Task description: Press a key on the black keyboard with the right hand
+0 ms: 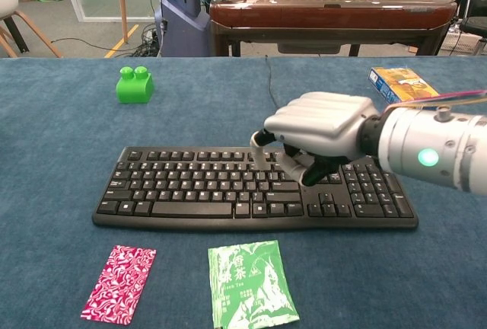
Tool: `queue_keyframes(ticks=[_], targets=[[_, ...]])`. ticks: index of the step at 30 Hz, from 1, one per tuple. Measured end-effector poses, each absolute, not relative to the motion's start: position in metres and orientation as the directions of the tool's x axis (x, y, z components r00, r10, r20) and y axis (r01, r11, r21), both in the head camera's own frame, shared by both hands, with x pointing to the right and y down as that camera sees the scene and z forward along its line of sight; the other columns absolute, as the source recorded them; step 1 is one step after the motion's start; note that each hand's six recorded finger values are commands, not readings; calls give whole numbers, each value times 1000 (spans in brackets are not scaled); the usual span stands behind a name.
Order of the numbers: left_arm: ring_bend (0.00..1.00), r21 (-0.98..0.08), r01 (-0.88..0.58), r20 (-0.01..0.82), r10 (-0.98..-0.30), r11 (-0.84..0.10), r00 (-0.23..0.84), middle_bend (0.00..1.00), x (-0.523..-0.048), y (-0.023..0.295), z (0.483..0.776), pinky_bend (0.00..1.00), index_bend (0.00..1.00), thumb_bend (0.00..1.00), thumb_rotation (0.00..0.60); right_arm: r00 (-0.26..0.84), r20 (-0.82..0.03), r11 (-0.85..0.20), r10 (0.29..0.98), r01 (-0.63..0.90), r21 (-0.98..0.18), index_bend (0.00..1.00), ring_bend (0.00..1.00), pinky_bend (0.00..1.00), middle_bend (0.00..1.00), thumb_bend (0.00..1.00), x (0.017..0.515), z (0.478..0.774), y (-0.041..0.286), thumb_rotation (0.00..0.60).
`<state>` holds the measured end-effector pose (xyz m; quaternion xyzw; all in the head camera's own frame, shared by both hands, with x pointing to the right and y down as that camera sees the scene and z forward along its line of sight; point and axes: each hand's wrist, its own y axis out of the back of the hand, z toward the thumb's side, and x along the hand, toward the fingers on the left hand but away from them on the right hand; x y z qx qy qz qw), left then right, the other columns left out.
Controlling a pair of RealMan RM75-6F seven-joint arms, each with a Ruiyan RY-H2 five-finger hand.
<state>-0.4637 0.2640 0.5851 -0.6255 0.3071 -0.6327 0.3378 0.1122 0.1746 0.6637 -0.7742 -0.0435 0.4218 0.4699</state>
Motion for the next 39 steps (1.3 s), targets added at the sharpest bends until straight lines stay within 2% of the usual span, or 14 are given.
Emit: queue_keyframes(ticks=[2, 7, 11, 14, 17, 19, 22, 25, 30, 39], targets=[[394, -811, 43, 584, -812, -583, 11, 453, -464, 264, 586, 557, 560, 281, 600, 644, -599, -540, 476, -323, -777, 511, 894, 1000, 880, 1000, 121, 652, 169, 600], [399, -813, 33, 582, -813, -581, 21, 463, -463, 264, 586, 558, 560, 281, 600, 646, -550, -469, 529, -317, -824, 525, 863, 1000, 828, 1000, 149, 629, 160, 600], [400, -816, 27, 578, -816, -577, 27, 463, -462, 264, 585, 558, 560, 281, 600, 630, -497, -389, 597, -315, -866, 526, 791, 1000, 752, 986, 184, 609, 158, 600], [400, -818, 24, 576, -817, -575, 33, 463, -460, 264, 585, 559, 559, 281, 600, 603, -461, -338, 651, -313, -888, 534, 714, 999, 708, 920, 213, 593, 160, 600], [399, -822, 21, 570, -820, -570, 50, 463, -454, 264, 583, 558, 552, 280, 600, 560, -433, -299, 706, -318, -900, 535, 616, 912, 664, 886, 243, 578, 166, 600], [397, -826, 17, 563, -824, -563, 64, 463, -450, 264, 581, 558, 547, 280, 600, 524, -429, -296, 736, -321, -900, 535, 532, 785, 620, 879, 262, 572, 172, 600], [396, -836, 10, 548, -832, -549, 85, 463, -444, 263, 576, 559, 545, 280, 600, 458, -433, -311, 776, -319, -895, 535, 466, 666, 571, 872, 292, 562, 183, 600], [396, -845, 0, 533, -840, -535, 102, 463, -438, 263, 572, 562, 545, 281, 600, 394, -426, -325, 815, -298, -898, 535, 449, 633, 556, 870, 317, 553, 193, 600], [394, -856, -22, 510, -851, -516, 125, 463, -432, 264, 565, 567, 544, 280, 600, 271, -387, -319, 881, -264, -910, 535, 449, 631, 556, 866, 356, 540, 211, 600], [392, -855, -27, 511, -851, -517, 117, 463, -436, 264, 563, 569, 543, 281, 600, 136, -375, -356, 917, -147, -923, 535, 449, 631, 556, 857, 404, 535, 228, 600]])
